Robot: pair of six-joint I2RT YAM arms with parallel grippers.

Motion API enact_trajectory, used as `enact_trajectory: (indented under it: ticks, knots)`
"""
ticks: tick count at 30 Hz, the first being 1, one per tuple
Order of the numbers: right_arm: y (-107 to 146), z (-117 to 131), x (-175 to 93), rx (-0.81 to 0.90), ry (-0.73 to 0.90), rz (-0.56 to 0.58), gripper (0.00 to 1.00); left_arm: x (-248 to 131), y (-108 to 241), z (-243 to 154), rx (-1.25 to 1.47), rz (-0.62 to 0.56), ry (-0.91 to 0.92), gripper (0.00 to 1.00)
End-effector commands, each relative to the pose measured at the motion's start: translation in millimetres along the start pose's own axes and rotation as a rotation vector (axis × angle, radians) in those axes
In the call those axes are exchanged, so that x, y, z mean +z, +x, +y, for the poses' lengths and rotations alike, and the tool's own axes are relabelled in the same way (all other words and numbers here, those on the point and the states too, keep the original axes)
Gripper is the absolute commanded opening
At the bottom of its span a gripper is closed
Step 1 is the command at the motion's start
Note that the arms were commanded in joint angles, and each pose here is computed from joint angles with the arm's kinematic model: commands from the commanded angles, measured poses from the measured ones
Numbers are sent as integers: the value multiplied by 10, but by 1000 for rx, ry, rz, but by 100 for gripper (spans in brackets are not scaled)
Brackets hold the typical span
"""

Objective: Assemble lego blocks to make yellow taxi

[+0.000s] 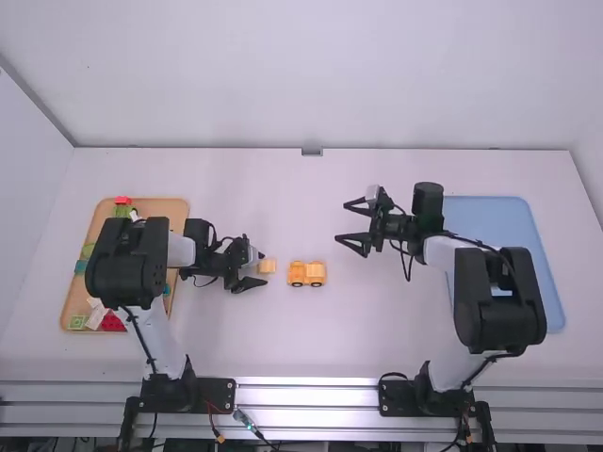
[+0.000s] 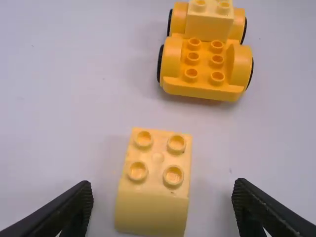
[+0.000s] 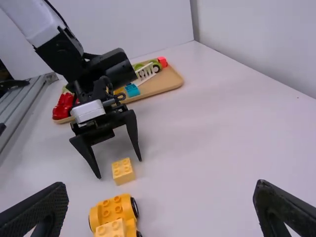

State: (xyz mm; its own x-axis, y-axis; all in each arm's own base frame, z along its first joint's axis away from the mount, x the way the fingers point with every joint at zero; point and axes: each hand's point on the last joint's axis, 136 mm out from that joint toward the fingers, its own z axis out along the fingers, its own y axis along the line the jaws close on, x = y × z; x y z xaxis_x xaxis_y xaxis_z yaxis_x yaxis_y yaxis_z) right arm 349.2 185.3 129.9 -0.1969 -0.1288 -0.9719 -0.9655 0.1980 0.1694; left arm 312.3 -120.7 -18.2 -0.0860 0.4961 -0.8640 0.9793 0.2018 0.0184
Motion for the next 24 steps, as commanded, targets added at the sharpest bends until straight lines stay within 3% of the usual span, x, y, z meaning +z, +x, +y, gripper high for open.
enact_trajectory:
  ticks: [1, 3, 4, 8, 19, 24]
  knots:
    - [-50, 83, 40, -35, -24, -5, 99, 12, -35, 16, 23, -33, 15, 72]
    - [-46, 91, 61, -36, -24, -1, 99, 17, -42, 23, 22, -32, 21, 66]
    - [-47, 101, 75, -37, -28, -1, 99, 36, -42, 11, 24, -26, 26, 58]
    - [-47, 96, 67, -36, -27, -1, 99, 44, -24, 2, 34, -27, 19, 48]
    - [-57, 118, 73, -28, -39, -6, 99, 72, 40, -78, 71, -35, -3, 41]
    - [-48, 121, 73, -21, -39, -4, 99, 71, 27, -66, 80, -41, -8, 33]
